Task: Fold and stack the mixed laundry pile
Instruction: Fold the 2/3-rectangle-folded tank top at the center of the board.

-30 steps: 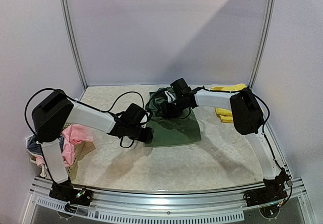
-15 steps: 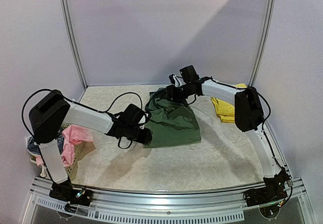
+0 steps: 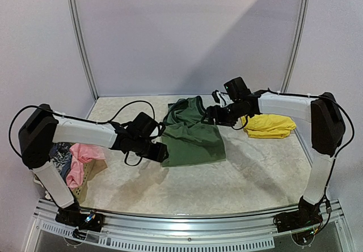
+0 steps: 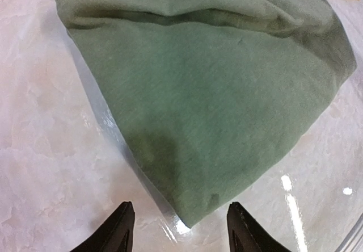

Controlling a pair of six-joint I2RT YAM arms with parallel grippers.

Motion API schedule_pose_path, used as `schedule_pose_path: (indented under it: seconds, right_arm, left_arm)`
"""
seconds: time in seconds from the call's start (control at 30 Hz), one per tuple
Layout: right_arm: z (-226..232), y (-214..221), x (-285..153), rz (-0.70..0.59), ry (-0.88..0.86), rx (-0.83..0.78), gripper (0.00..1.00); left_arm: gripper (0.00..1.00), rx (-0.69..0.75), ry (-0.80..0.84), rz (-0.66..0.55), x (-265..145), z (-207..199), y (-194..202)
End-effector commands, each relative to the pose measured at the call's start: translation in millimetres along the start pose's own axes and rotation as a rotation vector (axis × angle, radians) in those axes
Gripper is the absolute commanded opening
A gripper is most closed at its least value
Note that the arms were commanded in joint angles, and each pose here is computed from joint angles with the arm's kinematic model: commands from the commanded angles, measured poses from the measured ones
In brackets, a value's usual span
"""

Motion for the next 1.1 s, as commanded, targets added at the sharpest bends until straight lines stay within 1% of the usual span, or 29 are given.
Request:
schedule_pose_path:
  seconds: [0.0, 0.17, 0.33, 0.53, 0.6, 0.63, 0.7, 0.83, 0.93, 1.07]
  right_arm:
    - [-39, 43, -7, 0.063, 0.105, 0.044, 0.80]
    - [-61, 85, -7, 0.138, 0.105, 0.093, 0.73]
    - [-70, 107, -2, 0.181, 0.085, 0.130, 0.68]
    - [-84, 118, 4, 0.200, 0.123, 0.142, 0.64]
    - [-87, 121, 7, 0.212, 0.127, 0.146, 0.58]
    - [-88, 123, 9, 0.221, 0.128, 0.148, 0.53]
    - [-91, 129, 10, 0.238, 0.135, 0.157, 0.46]
    - [-94, 137, 4, 0.253, 0.139, 0.162, 0.44]
    - [-93, 140, 1, 0.257, 0.124, 0.161, 0.40]
    - [-96, 144, 5, 0.265, 0.123, 0.165, 0.38]
  left_arm:
    - [0.56, -0.012, 0.034, 0.095, 1, -9, 29]
    - [0.52, -0.015, 0.061, 0.119, 7, -16, 37]
    - [0.52, -0.016, 0.059, 0.131, 11, -18, 43]
    - [0.49, -0.021, 0.064, 0.141, 17, -20, 47]
    - [0.47, -0.021, 0.063, 0.142, 18, -20, 47]
    - [0.46, -0.022, 0.062, 0.142, 17, -20, 47]
    - [0.45, -0.024, 0.061, 0.145, 17, -20, 48]
    - [0.44, -0.027, 0.061, 0.142, 17, -20, 49]
    - [0.43, -0.028, 0.064, 0.140, 19, -21, 49]
    - [0.42, -0.027, 0.054, 0.139, 21, -20, 49]
Point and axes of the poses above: each gripper's point midway between its finger pads, its own x axis out along the fingers, its own z axis along the line the jaws close on, y = z × x, the point moved 1 cm from there along -x, back along the fingers, and after that the axes turned 12 degrees about x, right-handed, at the moved point
